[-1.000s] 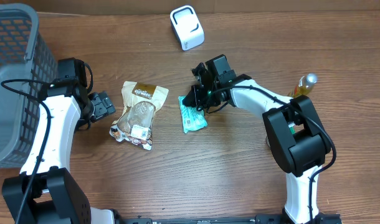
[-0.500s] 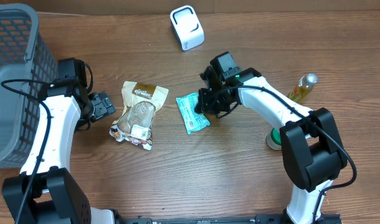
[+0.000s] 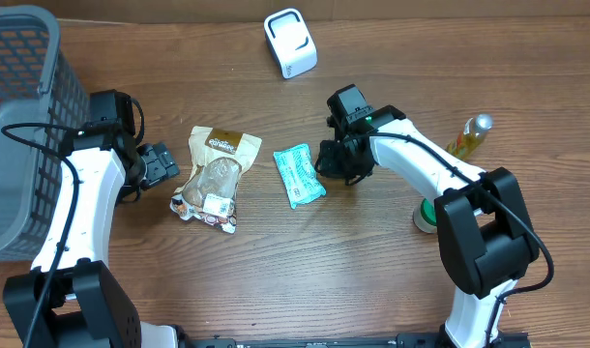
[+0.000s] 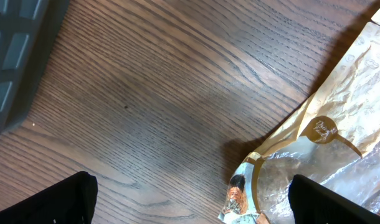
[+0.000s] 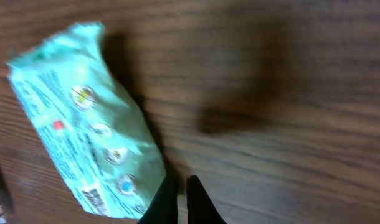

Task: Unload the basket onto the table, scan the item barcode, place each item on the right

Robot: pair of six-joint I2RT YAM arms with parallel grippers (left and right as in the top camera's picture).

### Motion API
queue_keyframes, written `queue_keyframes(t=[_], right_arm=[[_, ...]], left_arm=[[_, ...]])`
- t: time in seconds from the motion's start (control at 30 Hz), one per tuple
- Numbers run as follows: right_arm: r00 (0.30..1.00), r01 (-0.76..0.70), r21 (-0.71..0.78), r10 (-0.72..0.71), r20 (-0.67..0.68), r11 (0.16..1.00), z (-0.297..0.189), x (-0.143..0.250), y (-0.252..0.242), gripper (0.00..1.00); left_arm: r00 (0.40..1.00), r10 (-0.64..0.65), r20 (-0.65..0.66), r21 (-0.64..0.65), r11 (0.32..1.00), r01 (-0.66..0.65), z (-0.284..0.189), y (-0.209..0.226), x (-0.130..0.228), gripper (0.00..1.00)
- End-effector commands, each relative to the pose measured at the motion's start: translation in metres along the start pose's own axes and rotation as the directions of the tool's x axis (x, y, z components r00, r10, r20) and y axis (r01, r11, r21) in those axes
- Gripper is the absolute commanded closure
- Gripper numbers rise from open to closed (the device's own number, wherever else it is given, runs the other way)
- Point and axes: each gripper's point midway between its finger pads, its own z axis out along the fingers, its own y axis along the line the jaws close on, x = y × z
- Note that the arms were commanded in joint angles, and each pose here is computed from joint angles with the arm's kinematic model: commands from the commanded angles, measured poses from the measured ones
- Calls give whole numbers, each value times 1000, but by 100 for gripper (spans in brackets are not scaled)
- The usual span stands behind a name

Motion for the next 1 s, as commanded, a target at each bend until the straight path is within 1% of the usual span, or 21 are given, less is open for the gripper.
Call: queue_keyframes(t=[0.0,0.23,0.27,0.33,0.4,0.47,0.57,0.6,0.67,0.73,0.8,0.97], right_arm=[[999,15,31,-13,-37,999,5,14,4,96],[991,94,-9,-95,-98,995,11,42,37,96],[988,117,-8,-117,-104,993,13,48,44,94],[986,132,-2,-131,-104,991,14,51,47,93],[987,136,7,-135,-90,991,12,47,47,96],[990,128,24,-127,-60,991,5,37,44,96],[995,96,12,-96,0,995,-14,14,40,96],[997,75,9,-75,34,997,-20,1,35,96],[997,45,7,-46,66,999,-24,-12,24,96],[997,8,12,-8,72,1000,-25,-20,9,96],[998,-18,25,17,55,1000,-21,-20,-2,96],[1000,-25,44,24,9,999,-2,-6,-11,96]], left_arm=[[1000,-19,17,1,1000,19,-5,2,-2,0],[1000,-19,17,1,1000,19,-5,2,-2,0],[1000,-19,17,1,1000,19,-5,2,-2,1],[1000,-19,17,1,1000,19,-5,2,-2,0],[1000,-19,17,1,1000,19,-5,2,-2,0],[1000,-19,17,1,1000,19,-5,2,-2,0],[1000,-19,17,1,1000,19,-5,2,-2,0],[1000,-19,17,1,1000,19,-5,2,-2,1],[1000,-19,17,1,1000,19,-5,2,-2,0],[1000,-19,17,1,1000,19,-5,2,-2,1],[1000,-19,17,1,1000,19,-5,2,-2,0],[1000,-19,17,1,1000,19,-5,2,-2,0]])
